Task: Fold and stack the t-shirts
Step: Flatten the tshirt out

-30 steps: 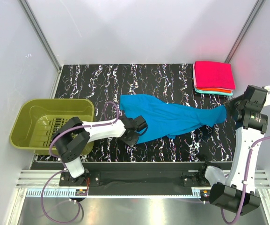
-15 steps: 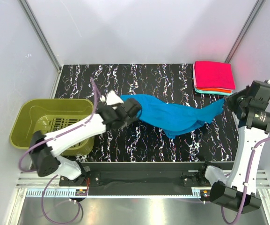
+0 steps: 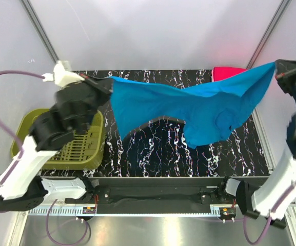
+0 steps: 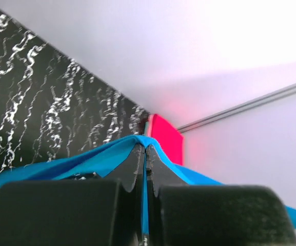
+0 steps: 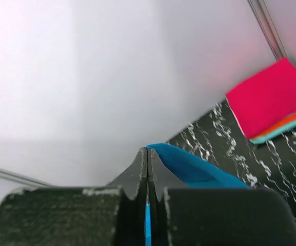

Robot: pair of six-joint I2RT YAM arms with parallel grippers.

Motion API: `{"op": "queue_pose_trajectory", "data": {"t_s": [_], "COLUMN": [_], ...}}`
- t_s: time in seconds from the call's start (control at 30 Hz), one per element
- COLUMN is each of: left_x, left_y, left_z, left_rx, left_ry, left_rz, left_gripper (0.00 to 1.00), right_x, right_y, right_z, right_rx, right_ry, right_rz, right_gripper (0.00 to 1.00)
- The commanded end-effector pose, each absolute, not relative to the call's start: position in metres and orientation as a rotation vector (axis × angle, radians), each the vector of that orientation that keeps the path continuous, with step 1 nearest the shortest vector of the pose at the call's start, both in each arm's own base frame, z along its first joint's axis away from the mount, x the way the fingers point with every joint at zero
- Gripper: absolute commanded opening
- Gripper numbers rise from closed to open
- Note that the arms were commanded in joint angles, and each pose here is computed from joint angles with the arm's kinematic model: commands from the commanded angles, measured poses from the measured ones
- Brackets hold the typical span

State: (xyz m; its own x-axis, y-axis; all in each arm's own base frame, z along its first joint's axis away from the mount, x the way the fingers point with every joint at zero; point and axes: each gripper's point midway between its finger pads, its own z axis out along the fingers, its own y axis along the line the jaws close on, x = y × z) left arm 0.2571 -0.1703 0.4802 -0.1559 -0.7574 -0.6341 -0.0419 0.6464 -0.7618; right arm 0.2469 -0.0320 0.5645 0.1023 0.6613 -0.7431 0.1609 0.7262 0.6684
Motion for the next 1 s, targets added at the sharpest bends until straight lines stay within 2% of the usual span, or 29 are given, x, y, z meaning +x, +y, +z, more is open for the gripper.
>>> {"op": "queue_pose_trajectory", "data": {"t_s": [0.0, 0.23, 0.4, 0.47, 0.57, 0.67, 0.7, 0.77, 0.8, 0.87, 0.9, 0.97], "left_x": [0.235, 0.185, 0.174, 0.175, 0.19, 0.227, 0.243, 0.269, 0.288, 0.318, 0.348, 0.373], "left_y": [-0.15, -0.145, -0.136, -0.132, -0.127, -0.125, -0.131, -0.127, -0.134, -0.151, -0.138, -0.138], "left_z": [0.507, 0.535, 0.54, 0.544, 0.545, 0.519, 0.505, 0.487, 0.471, 0.438, 0.411, 0.375], "left_rx": [-0.631, -0.486, -0.47, -0.469, -0.485, -0.538, -0.547, -0.581, -0.577, -0.546, -0.602, -0.625], "left_ry": [1.563, 1.511, 1.488, 1.471, 1.45, 1.487, 1.513, 1.534, 1.574, 1.676, 1.725, 1.81], "left_rz": [-0.81, -1.108, -1.148, -1.126, -1.012, -0.738, -0.655, -0.557, -0.52, -0.551, -0.486, -0.491], "left_gripper": [0.0, 0.0, 0.0, 0.0, 0.0, 0.0, 0.0, 0.0, 0.0, 0.0, 0.0, 0.0], "right_x": [0.19, 0.076, 0.039, 0.049, 0.092, 0.164, 0.205, 0.245, 0.279, 0.31, 0.339, 0.37], "right_y": [-0.012, 0.011, 0.01, 0.004, -0.01, -0.028, -0.04, -0.043, -0.051, -0.044, -0.05, -0.043], "right_z": [0.584, 0.614, 0.636, 0.642, 0.637, 0.627, 0.6, 0.59, 0.556, 0.535, 0.512, 0.498], "right_rx": [0.679, 0.668, 0.668, 0.674, 0.688, 0.671, 0.708, 0.66, 0.695, 0.653, 0.66, 0.602], "right_ry": [1.391, 1.121, 0.976, 0.975, 1.053, 1.146, 1.237, 1.269, 1.354, 1.416, 1.451, 1.465], "right_rz": [0.412, 0.379, 0.355, 0.343, 0.318, 0.328, 0.332, 0.378, 0.399, 0.487, 0.516, 0.623], "right_gripper": [0.0, 0.0, 0.0, 0.0, 0.0, 0.0, 0.0, 0.0, 0.0, 0.0, 0.0, 0.0]}}
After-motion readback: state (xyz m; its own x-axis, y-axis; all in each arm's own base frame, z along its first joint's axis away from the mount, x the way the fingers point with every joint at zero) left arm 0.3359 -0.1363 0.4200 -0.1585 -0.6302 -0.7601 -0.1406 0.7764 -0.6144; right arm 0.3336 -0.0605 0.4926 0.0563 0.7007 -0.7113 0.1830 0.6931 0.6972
